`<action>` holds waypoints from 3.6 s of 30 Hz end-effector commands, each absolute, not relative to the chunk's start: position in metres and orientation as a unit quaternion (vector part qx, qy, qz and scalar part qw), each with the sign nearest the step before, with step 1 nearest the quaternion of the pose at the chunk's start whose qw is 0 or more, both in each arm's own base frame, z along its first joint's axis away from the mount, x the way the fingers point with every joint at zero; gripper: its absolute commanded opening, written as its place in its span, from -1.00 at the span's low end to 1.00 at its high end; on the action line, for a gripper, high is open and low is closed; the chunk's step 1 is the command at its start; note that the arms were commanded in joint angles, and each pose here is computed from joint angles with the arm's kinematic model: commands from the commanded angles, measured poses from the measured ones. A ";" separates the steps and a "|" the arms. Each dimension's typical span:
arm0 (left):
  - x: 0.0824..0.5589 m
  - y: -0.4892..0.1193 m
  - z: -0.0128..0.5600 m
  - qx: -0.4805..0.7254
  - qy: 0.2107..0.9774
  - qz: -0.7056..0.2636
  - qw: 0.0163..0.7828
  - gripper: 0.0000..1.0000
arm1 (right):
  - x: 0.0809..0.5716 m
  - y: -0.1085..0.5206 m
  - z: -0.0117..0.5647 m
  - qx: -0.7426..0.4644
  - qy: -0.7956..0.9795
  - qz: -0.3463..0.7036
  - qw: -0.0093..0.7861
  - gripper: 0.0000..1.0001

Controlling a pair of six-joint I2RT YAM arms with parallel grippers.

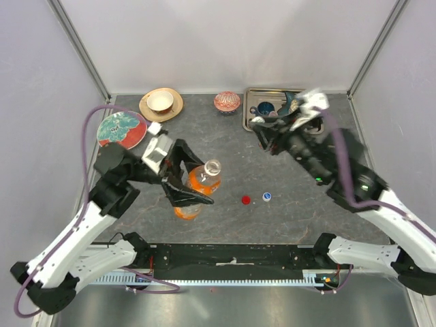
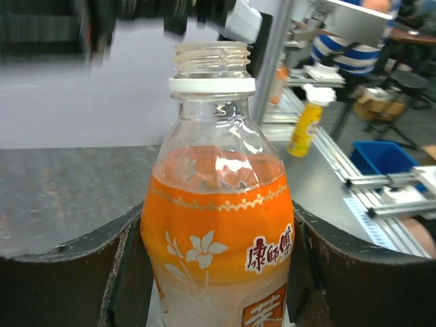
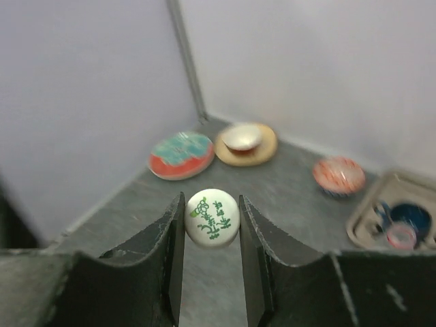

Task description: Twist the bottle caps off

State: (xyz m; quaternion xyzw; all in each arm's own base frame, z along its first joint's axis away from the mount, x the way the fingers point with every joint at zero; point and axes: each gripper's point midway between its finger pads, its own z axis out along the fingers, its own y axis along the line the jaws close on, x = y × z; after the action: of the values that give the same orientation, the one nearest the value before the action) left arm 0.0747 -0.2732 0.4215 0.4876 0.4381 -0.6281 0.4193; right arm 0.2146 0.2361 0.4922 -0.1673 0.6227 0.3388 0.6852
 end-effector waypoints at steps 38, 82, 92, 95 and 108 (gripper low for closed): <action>0.118 -0.213 0.403 0.359 0.516 -0.444 0.639 -0.10 | 0.273 0.256 0.000 -0.112 0.934 0.102 0.323 -0.23; 0.158 -0.284 0.374 0.417 0.557 -0.493 0.522 -0.01 | 0.192 0.307 0.427 -0.227 0.662 0.479 0.529 0.63; 0.158 -0.283 0.375 0.413 0.556 -0.490 0.529 -0.01 | 0.185 0.319 0.420 -0.242 0.664 0.489 0.512 0.26; 0.158 -0.282 0.375 0.413 0.556 -0.490 0.529 -0.01 | 0.184 0.322 0.417 -0.245 0.666 0.487 0.509 0.17; 0.171 -0.273 0.374 0.379 0.583 -0.462 0.551 0.50 | 0.191 0.315 0.418 -0.233 0.673 0.464 0.527 -0.98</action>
State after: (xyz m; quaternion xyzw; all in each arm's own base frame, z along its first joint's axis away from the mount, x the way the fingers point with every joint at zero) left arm 0.1637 -0.2821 0.3494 0.4070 0.5907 -0.4789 0.5061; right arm 0.1847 0.3212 0.4150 -0.2370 0.6724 0.4853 0.5061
